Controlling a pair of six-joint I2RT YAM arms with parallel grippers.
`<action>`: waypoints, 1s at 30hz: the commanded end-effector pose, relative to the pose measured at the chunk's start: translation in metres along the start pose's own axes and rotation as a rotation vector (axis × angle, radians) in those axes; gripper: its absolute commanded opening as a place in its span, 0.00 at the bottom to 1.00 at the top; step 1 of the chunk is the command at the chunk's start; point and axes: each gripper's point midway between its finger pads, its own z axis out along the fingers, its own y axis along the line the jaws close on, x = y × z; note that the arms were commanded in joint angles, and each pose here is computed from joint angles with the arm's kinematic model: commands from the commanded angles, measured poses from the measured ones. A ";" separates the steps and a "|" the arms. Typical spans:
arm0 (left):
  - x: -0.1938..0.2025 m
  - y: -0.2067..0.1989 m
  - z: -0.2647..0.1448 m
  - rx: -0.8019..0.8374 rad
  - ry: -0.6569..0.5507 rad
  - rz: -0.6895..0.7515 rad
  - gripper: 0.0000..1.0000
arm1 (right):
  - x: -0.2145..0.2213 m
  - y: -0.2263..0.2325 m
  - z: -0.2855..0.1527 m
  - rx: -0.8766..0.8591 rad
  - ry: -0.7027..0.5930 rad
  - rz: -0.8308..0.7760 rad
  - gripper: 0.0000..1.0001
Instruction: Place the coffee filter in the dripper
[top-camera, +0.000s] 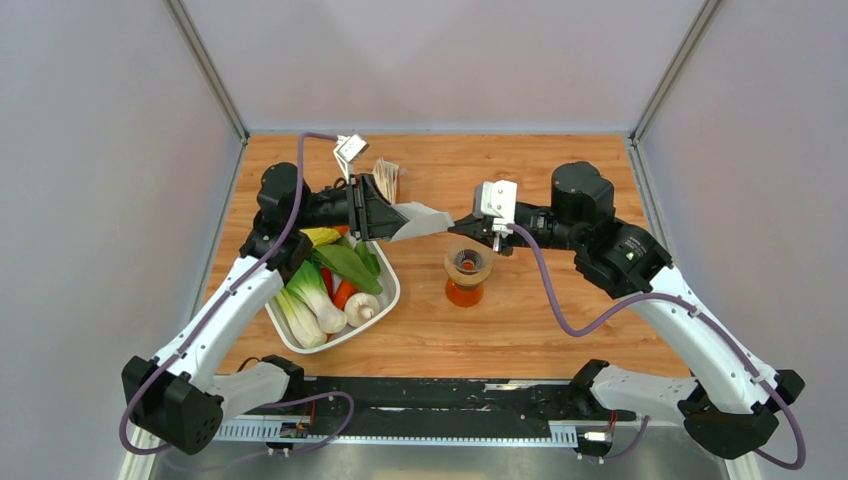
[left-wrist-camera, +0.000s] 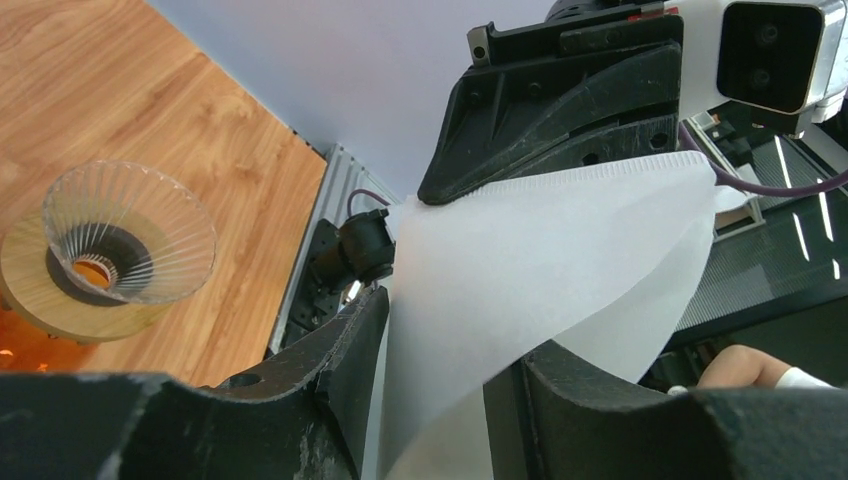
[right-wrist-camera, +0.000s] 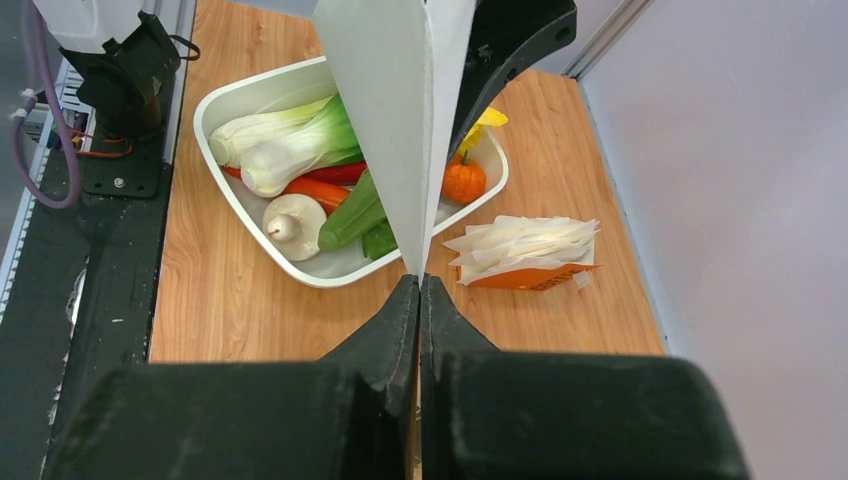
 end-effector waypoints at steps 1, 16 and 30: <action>-0.010 -0.013 0.006 0.032 -0.019 0.073 0.50 | -0.031 -0.005 -0.003 -0.002 -0.096 -0.035 0.00; -0.006 -0.007 0.011 0.019 -0.007 0.093 0.57 | -0.033 0.003 -0.004 -0.037 -0.113 -0.012 0.00; 0.004 -0.017 0.004 0.014 0.037 0.227 0.60 | -0.026 0.008 0.001 -0.067 -0.090 0.038 0.00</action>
